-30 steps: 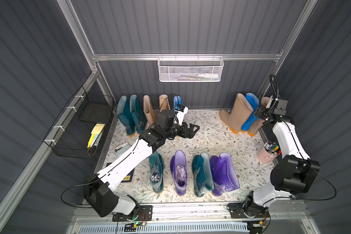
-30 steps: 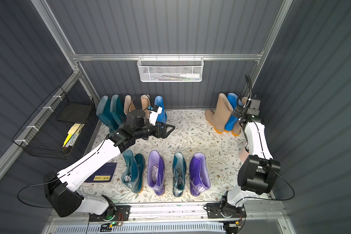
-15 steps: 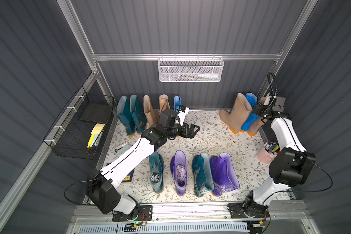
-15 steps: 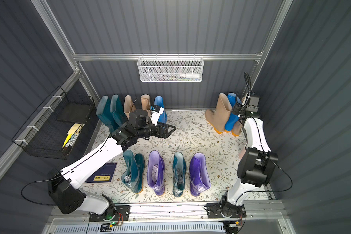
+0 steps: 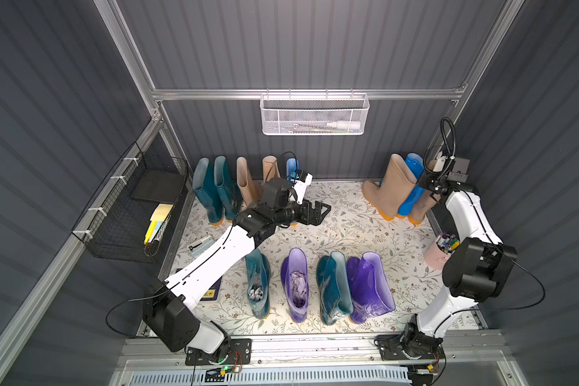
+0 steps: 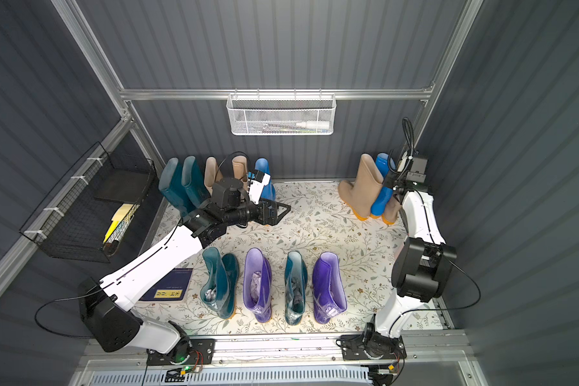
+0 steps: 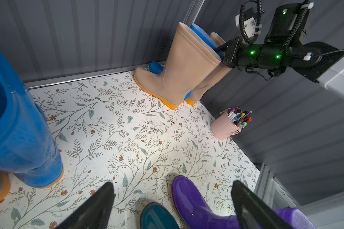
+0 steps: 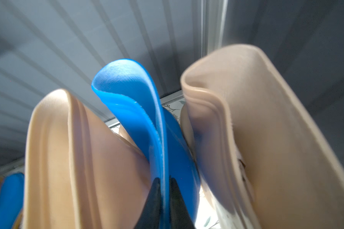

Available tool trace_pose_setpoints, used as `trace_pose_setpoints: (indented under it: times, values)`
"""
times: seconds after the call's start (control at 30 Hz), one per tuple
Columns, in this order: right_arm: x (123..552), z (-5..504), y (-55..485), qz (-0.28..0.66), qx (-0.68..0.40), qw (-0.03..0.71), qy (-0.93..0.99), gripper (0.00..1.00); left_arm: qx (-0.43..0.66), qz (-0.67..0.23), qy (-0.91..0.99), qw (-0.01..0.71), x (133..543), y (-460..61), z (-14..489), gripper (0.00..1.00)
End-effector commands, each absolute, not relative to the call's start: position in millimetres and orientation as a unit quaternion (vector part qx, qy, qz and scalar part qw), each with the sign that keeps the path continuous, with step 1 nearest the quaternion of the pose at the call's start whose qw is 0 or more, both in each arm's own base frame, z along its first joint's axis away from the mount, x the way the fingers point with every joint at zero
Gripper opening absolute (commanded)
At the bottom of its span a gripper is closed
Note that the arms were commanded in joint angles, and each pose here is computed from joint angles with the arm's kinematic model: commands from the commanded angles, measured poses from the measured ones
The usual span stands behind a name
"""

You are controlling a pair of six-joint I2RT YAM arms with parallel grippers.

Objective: Match and arrange rain boots in pairs
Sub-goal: Pick up the rain boot from the corner of the board.

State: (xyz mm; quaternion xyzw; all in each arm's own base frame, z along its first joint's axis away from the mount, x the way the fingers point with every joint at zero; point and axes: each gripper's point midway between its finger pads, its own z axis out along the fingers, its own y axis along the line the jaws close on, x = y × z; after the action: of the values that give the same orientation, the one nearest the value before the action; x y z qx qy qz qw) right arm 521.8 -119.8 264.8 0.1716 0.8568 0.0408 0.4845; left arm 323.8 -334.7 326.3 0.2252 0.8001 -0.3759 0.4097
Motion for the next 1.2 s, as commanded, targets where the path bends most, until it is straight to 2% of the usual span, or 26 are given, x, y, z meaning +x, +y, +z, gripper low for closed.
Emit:
trace_pose_setpoints:
  times: [0.0, 0.67, 1.17]
  values:
    - [525, 277, -113, 0.063, 0.165, 0.501, 0.847, 0.0, 0.239, -0.379, 0.792, 0.415, 323, -340, 334, 0.94]
    - [469, 331, -92, 0.055, 0.167, 0.56, 0.81, 0.0, 0.25, -0.392, 0.786, 0.408, 318, -349, 340, 0.94]
    - [410, 419, -74, 0.041, 0.137, 0.628, 0.765, 0.0, 0.248, -0.393, 0.786, 0.408, 314, -351, 341, 0.93]
